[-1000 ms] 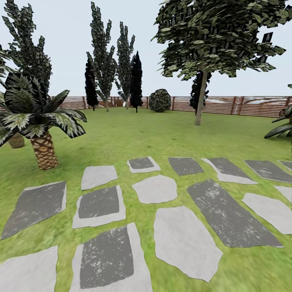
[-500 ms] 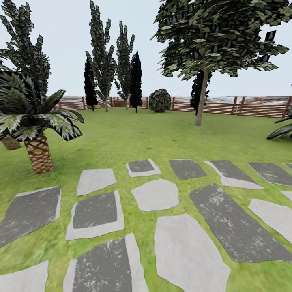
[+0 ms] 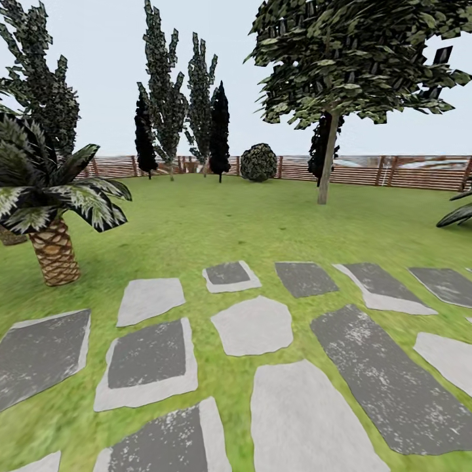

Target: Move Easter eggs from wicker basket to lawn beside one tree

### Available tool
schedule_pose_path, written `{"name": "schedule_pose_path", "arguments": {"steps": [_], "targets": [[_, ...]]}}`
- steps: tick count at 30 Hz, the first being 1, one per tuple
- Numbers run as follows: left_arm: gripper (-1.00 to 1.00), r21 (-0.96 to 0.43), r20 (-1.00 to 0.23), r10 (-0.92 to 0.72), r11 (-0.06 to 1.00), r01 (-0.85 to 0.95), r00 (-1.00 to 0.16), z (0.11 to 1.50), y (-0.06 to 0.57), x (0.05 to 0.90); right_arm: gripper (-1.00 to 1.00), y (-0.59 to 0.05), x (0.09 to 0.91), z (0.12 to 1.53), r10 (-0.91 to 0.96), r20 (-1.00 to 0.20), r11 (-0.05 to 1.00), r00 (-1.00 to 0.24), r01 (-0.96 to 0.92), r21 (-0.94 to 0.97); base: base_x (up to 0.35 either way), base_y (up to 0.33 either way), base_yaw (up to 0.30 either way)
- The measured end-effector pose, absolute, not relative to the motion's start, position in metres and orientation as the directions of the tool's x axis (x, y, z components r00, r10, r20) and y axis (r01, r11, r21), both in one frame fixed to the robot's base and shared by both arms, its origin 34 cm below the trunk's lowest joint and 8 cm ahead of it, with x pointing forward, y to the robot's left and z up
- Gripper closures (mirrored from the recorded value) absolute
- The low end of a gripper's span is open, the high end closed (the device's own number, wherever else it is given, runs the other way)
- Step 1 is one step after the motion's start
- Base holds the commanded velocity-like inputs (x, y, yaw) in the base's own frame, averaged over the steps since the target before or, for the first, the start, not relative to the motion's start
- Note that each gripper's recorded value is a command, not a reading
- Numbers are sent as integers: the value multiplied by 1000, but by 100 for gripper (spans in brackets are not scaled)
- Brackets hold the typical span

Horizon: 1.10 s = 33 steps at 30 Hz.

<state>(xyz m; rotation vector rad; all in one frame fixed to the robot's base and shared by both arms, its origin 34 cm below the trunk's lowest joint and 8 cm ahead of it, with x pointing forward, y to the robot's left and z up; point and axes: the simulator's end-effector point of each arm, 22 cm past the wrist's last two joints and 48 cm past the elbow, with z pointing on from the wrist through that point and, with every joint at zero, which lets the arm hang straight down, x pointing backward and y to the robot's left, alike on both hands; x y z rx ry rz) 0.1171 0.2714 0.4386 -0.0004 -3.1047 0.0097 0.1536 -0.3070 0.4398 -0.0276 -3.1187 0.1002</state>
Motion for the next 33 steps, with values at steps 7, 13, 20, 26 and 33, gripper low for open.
{"name": "schedule_pose_path", "arguments": {"steps": [7, 13, 20, 26, 33], "targets": [[-100, -6, 37, 0, 1000, 0, -999, 439, 271, 117, -100, -307, 154, 440, 18, 21, 998, -1000, 17, -64, 340, 0, 0], [-100, -6, 37, 0, 1000, 0, -999, 439, 271, 117, -100, -307, 154, 440, 18, 21, 998, -1000, 17, -64, 340, 0, 0], [-100, -6, 37, 0, 1000, 0, -999, 439, 271, 117, -100, -307, 154, 440, 18, 21, 998, -1000, 17, -64, 340, 0, 0], [-100, -6, 37, 0, 1000, 0, -999, 439, 271, 117, -100, -307, 154, 440, 18, 20, 998, -1000, 17, -64, 340, 0, -5], [-100, -6, 37, 0, 1000, 0, -999, 439, 271, 117, -100, -307, 154, 440, 18, 20, 998, -1000, 17, -64, 340, 0, -17]]}}
